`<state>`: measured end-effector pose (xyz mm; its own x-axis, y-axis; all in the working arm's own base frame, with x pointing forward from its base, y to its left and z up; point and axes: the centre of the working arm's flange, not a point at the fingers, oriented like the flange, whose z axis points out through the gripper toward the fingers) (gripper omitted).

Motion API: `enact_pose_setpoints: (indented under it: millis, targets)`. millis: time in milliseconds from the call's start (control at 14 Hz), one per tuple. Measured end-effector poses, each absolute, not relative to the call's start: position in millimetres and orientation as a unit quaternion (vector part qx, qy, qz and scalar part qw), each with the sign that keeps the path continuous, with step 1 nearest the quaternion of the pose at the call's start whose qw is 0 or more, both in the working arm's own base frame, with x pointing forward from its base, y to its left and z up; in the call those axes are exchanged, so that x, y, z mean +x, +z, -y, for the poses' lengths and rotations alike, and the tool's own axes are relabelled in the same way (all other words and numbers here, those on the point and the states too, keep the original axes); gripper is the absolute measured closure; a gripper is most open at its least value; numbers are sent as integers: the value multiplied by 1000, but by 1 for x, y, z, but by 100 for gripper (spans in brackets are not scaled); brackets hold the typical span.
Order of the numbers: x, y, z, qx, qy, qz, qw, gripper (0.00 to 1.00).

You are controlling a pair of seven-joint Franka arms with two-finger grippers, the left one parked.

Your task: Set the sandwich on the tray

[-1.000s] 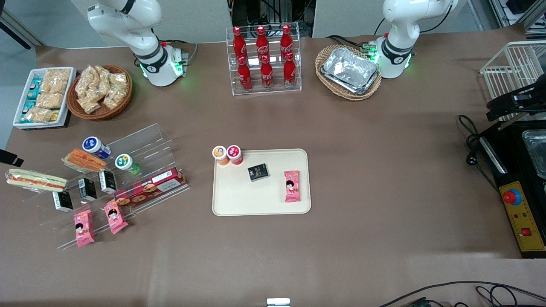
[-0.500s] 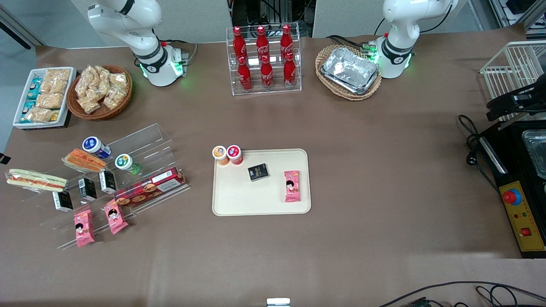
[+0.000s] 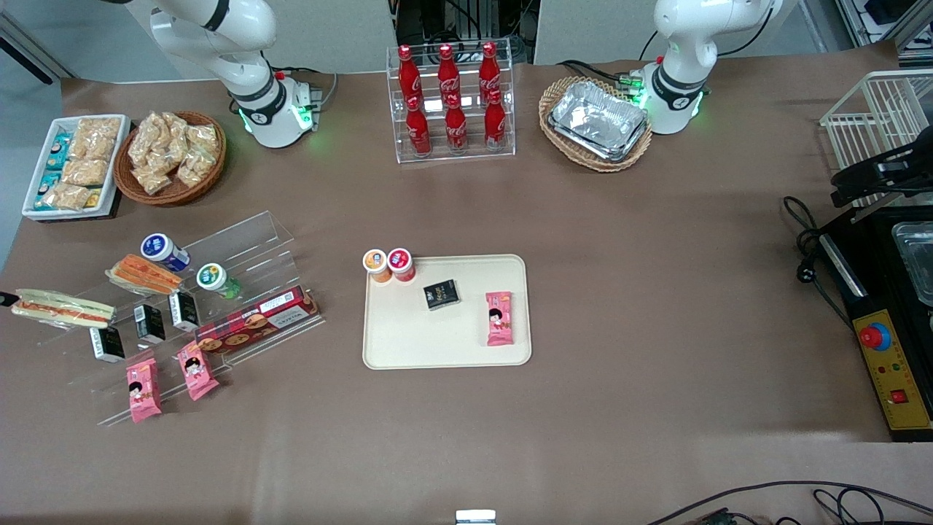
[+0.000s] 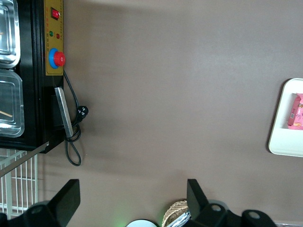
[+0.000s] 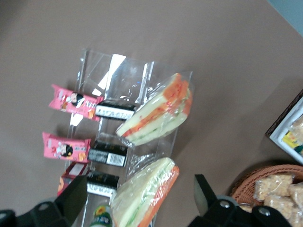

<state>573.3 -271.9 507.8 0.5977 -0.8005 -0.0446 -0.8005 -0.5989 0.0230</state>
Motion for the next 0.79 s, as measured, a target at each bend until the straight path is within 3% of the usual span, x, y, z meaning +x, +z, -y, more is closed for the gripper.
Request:
enact_pose_setpoints:
  millis: [500, 786]
  targets:
    - [573, 451, 310, 850, -50, 524, 1, 0]
    - [577, 430, 313, 833, -40, 551, 0, 0]
